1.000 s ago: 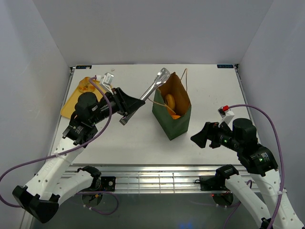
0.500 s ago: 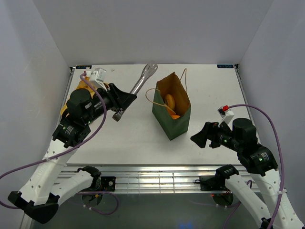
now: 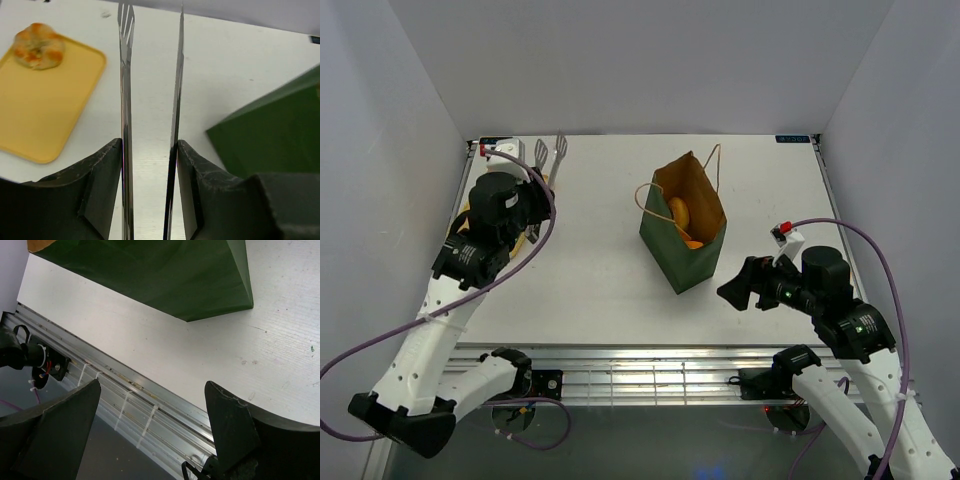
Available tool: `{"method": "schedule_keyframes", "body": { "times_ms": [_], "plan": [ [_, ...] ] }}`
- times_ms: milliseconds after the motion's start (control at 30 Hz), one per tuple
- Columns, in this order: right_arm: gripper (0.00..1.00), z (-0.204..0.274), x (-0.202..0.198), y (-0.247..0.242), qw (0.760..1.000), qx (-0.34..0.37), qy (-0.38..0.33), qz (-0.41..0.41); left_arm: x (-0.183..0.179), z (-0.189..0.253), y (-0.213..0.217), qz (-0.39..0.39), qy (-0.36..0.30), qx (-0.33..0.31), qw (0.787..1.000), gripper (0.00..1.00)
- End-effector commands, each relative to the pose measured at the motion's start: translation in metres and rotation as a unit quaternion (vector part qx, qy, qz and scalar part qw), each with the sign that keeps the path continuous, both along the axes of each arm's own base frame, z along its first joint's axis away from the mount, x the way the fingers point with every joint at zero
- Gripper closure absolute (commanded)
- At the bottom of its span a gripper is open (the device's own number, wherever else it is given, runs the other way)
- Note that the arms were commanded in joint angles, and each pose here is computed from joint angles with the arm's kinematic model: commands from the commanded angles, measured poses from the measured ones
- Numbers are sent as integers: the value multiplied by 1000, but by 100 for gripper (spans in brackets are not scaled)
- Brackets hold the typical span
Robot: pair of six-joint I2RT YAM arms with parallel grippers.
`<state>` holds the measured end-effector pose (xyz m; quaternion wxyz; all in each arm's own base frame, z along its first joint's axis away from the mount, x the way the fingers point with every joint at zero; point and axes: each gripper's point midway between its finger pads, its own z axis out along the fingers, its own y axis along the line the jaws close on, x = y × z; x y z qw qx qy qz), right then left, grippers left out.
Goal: Place the fake bread into the paper bag
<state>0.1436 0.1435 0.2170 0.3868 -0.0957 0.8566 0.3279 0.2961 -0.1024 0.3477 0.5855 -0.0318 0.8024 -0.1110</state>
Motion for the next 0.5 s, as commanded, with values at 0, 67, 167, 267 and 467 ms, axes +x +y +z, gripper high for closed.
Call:
{"method": "schedule_keyframes", "body": {
  "times_ms": [0,67,167,267,467],
  "plan": [
    [10,5,5,6,1000,6,-25,17,15,-27,35,40,27,31,998,44],
    [10,5,5,6,999,8,-27,20,27,-33,61,68,32,16,997,44],
    [10,5,4,8,999,12,-31,25,45,-53,84,85,58,-3,995,44],
    [10,4,3,9,999,12,-35,31,60,-74,106,105,81,-47,990,44],
    [10,9,2,7,998,11,-51,32,77,-127,141,113,121,-205,965,46]
  ]
}}
